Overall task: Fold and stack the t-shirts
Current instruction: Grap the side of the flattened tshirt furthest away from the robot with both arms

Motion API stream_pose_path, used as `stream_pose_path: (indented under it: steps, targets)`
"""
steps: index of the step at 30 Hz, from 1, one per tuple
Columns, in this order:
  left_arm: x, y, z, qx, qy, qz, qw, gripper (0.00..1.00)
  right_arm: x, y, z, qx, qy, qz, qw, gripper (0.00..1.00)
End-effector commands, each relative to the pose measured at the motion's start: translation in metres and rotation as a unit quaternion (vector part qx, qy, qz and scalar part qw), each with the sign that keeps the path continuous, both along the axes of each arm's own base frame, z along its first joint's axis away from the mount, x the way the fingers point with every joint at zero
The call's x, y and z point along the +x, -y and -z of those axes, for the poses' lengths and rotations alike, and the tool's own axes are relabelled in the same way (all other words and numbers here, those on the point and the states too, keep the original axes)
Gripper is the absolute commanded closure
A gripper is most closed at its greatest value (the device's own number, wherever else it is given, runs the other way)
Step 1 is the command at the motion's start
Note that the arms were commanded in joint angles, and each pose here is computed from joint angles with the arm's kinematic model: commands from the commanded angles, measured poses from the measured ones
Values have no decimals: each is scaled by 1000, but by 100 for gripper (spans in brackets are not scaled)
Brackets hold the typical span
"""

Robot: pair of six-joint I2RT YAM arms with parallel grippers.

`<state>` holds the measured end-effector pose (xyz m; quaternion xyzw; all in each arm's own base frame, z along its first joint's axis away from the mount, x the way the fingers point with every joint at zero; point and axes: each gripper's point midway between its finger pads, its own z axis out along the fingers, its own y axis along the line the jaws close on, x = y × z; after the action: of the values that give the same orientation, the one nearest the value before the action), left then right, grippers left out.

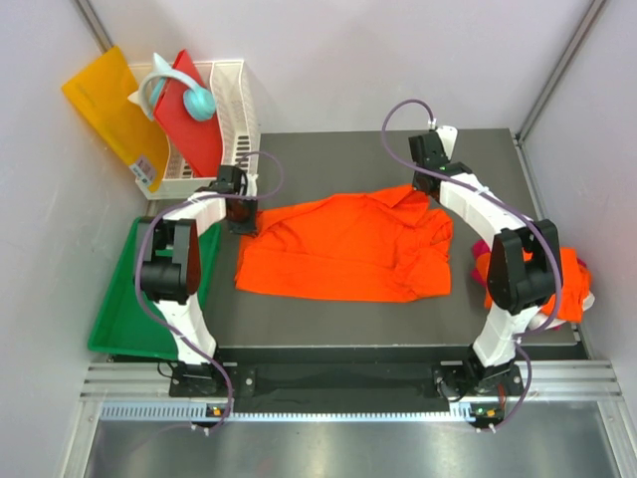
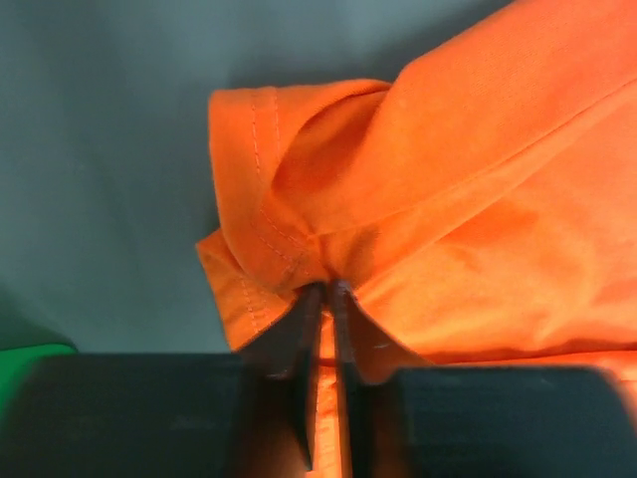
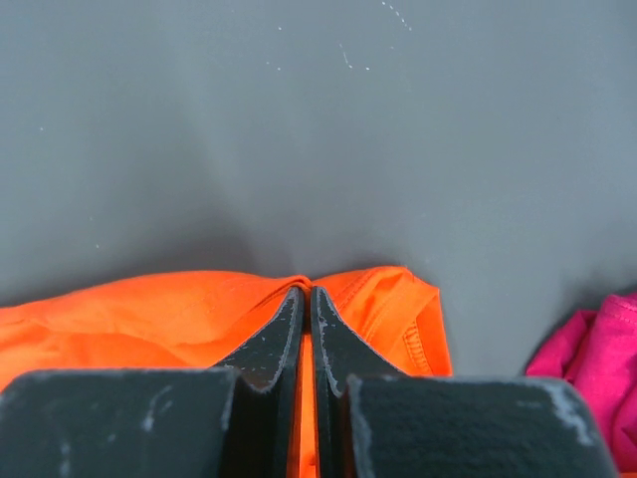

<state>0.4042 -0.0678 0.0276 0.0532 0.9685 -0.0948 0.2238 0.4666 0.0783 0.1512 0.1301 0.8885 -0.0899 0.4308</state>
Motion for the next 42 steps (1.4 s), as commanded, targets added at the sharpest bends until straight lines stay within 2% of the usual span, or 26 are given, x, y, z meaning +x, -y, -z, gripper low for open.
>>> stream_pose_path:
  steps: [1, 2, 3, 5, 7, 10, 18, 23, 33, 36, 38, 39, 42]
  targets:
    - [17, 4, -20, -9, 32, 0, 999, 77, 5, -3, -22, 9, 34, -3, 999, 100]
    - [22, 4, -26, -10, 41, -2, 999, 71, 5, -3, -22, 9, 34, -4, 999, 100]
    - [33, 5, -39, -13, 59, -10, 998, 54, 5, -4, -21, 8, 33, -5, 999, 100]
    - [46, 1, -50, -8, 80, -24, 996, 43, 5, -6, -24, 8, 35, -8, 999, 100]
    - [59, 2, -61, -10, 101, -28, 994, 37, 5, -7, -24, 8, 35, -9, 999, 100]
    - [70, 2, -62, -9, 103, -33, 994, 37, 4, -8, -24, 8, 35, -10, 999, 100]
    - [56, 3, -31, -13, 61, -35, 997, 50, 3, -5, -23, 3, 34, -8, 999, 100]
    - [40, -1, -29, -5, 56, -35, 998, 51, 3, -6, -19, 4, 31, -10, 999, 100]
    - [32, -5, -17, 6, 41, -36, 999, 52, 2, -10, -12, 7, 24, -11, 1000, 100]
    - [31, -2, -15, 1, 35, -32, 999, 73, 1, -8, -12, 5, 24, -9, 1000, 100]
    - [31, -1, -14, -3, 32, -29, 999, 96, 0, -6, -11, 3, 23, -7, 1000, 100]
    - [31, -1, -14, -3, 32, -29, 999, 100, 0, -7, -10, 3, 23, -8, 1000, 100]
    - [31, 0, -16, -4, 32, -29, 999, 100, -1, -7, -8, 4, 21, -9, 1000, 100]
